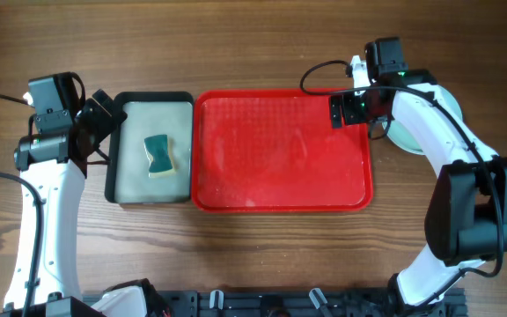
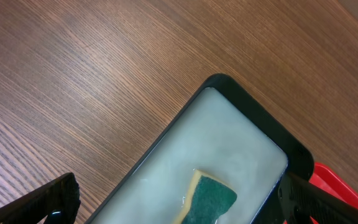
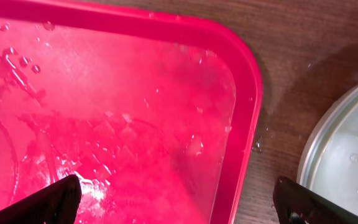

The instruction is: Clean dirty plates on tray and stack at the side

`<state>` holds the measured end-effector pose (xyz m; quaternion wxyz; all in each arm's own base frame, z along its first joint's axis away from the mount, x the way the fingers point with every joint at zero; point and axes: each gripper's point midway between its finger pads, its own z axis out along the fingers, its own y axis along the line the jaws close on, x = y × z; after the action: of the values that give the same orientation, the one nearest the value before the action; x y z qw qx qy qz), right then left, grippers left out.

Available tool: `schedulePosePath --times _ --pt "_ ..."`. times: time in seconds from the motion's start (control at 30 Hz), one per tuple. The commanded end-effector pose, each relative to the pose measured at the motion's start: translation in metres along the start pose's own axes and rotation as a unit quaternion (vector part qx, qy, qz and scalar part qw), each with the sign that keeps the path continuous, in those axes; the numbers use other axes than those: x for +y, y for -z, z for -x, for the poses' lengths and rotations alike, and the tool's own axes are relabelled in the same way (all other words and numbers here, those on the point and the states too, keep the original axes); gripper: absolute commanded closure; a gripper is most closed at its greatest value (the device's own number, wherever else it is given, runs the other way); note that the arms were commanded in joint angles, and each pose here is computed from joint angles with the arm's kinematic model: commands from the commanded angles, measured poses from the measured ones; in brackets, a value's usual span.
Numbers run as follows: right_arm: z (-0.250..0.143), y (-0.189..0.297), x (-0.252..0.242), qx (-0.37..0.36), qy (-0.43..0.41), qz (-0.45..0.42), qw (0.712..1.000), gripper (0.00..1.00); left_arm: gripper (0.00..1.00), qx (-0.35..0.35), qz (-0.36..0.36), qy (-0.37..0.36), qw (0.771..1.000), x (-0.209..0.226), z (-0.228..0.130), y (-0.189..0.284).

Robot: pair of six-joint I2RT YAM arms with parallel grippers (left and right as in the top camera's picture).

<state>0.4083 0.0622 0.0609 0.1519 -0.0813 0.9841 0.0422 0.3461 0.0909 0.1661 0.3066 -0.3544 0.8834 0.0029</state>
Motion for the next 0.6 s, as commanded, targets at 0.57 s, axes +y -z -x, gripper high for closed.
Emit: schedulePosePath --times 0.57 --pt "0.029 0.003 0.001 -0.062 0.013 0.004 0.998 0.00 0.00 -0.012 0.001 0.010 1.000 0.000 0.008 0.004"
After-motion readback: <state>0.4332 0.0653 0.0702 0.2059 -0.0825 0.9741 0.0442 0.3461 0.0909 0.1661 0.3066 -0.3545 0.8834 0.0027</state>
